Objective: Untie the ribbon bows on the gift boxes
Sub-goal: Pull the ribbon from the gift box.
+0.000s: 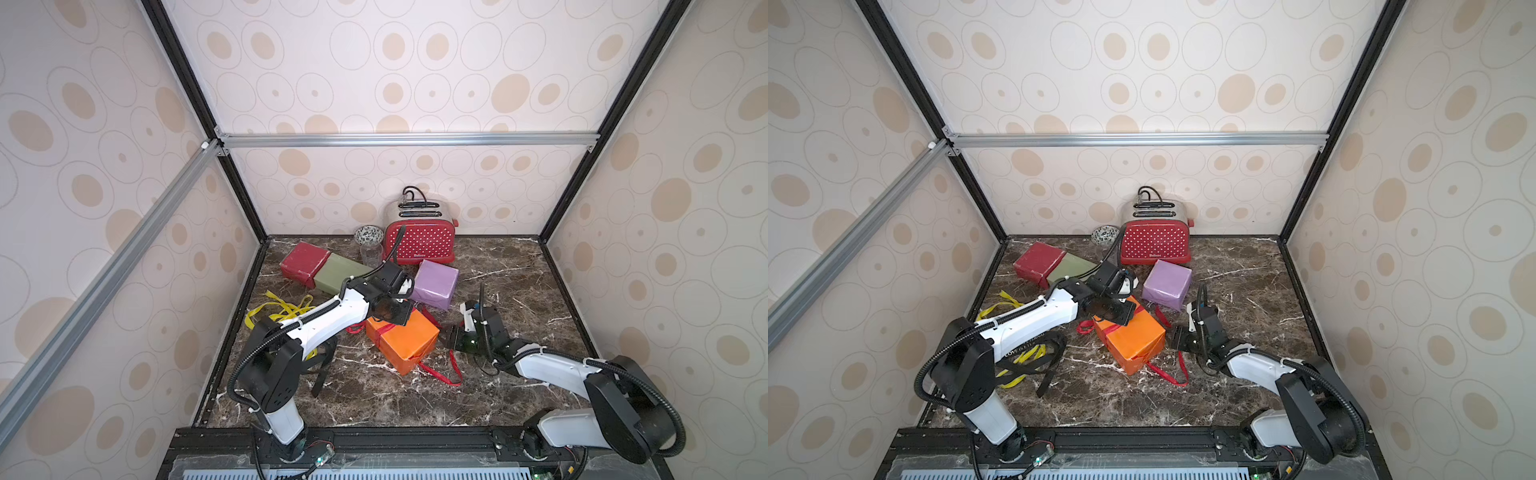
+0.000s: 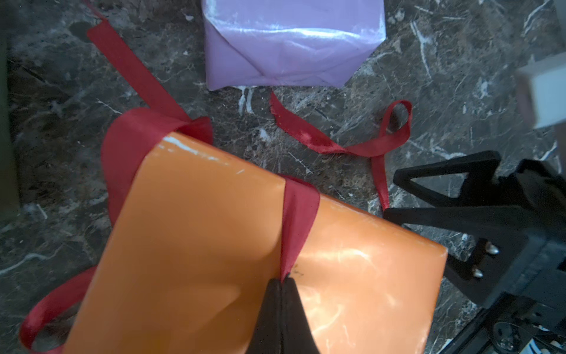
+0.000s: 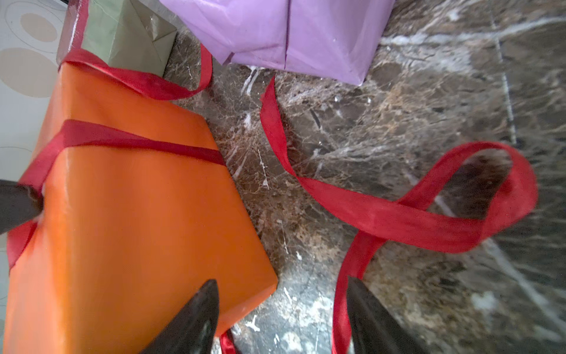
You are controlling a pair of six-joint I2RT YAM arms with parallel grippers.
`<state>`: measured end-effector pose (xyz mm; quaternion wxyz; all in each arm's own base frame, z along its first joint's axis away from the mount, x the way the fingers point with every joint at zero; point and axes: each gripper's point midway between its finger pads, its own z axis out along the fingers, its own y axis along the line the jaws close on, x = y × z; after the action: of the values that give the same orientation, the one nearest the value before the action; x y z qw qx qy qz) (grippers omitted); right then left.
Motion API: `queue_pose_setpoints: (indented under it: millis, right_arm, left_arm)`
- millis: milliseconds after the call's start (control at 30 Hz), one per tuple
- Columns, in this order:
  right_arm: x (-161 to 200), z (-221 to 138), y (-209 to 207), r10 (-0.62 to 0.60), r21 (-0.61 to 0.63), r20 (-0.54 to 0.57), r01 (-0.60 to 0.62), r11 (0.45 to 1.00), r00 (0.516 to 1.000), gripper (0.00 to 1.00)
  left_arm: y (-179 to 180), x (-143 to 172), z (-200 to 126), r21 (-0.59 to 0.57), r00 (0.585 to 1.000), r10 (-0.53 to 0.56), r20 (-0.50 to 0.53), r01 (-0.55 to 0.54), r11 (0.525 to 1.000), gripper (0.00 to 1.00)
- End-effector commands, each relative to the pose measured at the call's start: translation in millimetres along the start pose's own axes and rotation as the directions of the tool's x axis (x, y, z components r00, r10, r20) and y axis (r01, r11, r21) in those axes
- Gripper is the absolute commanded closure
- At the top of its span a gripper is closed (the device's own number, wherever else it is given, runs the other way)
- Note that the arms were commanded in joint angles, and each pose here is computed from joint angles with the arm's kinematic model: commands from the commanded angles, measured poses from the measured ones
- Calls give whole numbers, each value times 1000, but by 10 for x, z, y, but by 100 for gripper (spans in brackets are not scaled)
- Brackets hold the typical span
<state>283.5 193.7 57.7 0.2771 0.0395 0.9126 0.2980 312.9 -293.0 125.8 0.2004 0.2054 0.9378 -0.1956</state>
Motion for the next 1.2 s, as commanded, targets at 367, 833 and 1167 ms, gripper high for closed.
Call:
queue_pose_setpoints:
  millis: [367,833,1167]
  right_arm:
    - [-30,23,127,-3,-45,-13,2,999,1000,33]
    - [-36,-4,117,-5,-36,-4,5,999,1000,33]
    - [-59,-33,69,-10,-4,8,10,1000,1000,33]
  left_arm:
    - [-358,-316,-285,189,984,-72,160,41,981,100]
    - [-593,-750,-962,279,930,-116,348,15,960,100]
    - [-763,-1191,-1735,284,849,-111,517,-47,958,100]
